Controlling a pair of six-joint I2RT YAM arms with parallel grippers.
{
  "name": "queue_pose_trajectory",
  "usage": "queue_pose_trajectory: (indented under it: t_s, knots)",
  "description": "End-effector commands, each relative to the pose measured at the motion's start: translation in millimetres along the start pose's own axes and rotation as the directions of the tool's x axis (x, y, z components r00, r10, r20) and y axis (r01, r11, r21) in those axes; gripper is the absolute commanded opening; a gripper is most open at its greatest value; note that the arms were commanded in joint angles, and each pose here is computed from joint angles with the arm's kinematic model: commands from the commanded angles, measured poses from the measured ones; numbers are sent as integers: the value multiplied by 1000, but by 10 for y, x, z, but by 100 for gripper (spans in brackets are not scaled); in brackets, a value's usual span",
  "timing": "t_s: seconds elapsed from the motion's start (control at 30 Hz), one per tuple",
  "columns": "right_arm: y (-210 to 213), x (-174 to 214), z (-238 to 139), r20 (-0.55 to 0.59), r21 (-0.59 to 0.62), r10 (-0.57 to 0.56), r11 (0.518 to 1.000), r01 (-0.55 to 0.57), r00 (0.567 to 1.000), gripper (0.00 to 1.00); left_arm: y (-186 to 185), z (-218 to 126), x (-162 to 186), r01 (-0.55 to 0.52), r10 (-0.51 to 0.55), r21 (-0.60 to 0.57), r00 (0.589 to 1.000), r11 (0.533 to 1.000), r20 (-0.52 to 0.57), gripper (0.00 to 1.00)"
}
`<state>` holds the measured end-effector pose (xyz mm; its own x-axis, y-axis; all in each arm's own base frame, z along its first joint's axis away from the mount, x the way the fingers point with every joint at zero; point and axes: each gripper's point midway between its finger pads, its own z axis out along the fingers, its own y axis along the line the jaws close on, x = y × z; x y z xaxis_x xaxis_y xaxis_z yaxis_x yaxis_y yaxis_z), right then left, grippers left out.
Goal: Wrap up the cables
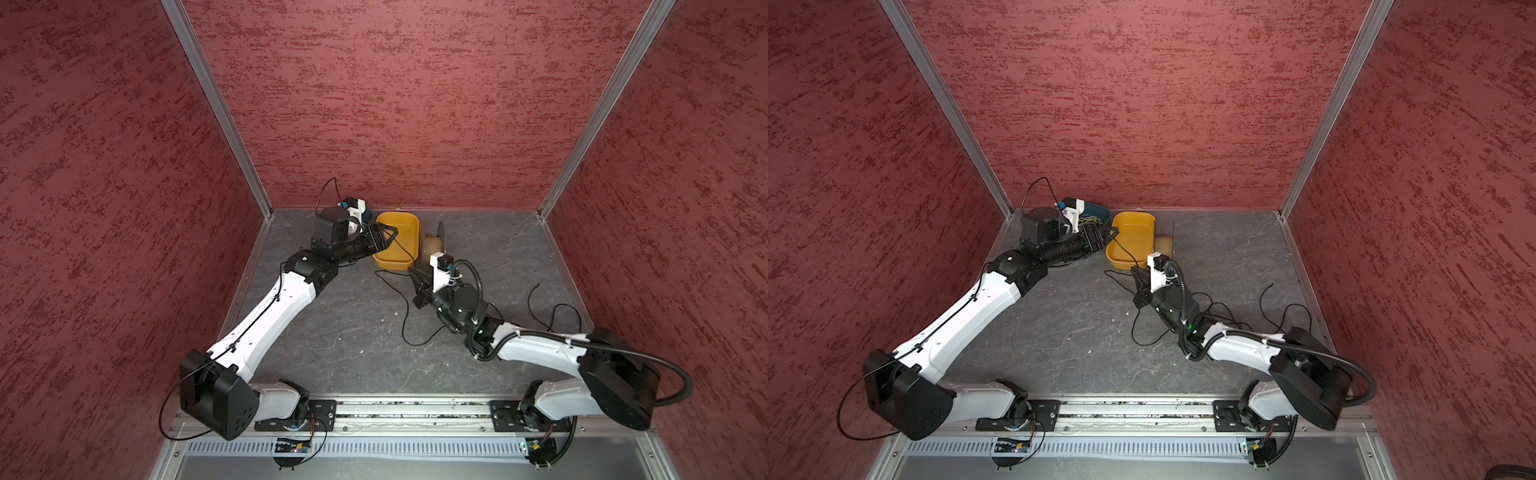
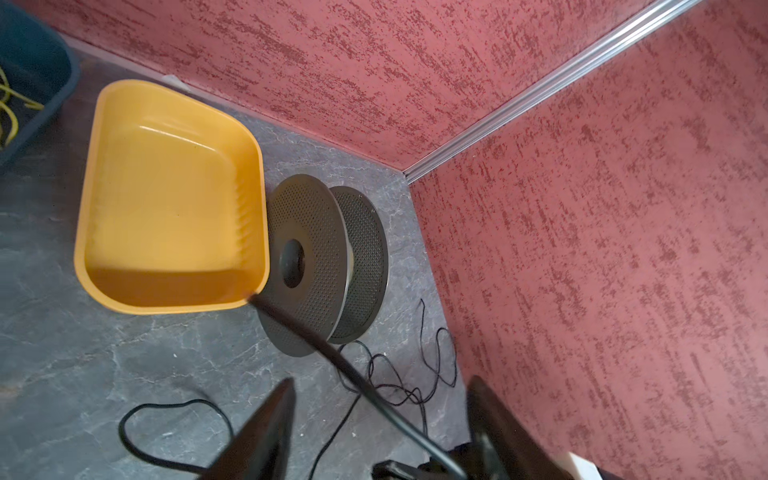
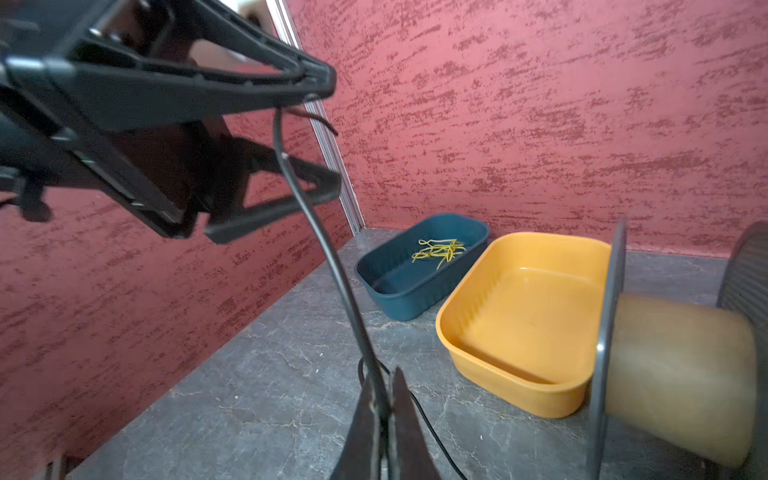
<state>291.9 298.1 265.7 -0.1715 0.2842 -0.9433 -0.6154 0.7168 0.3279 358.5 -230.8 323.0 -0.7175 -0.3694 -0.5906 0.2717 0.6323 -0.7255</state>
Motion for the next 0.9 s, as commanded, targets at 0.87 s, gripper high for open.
queue_pose_trajectory:
  t_s: [0.87]
  knots:
    - [-1598,-92,-1399,-192,594,268,797,-106,944,0,83,1140,969,-265,215,-118,921,957,-324,57]
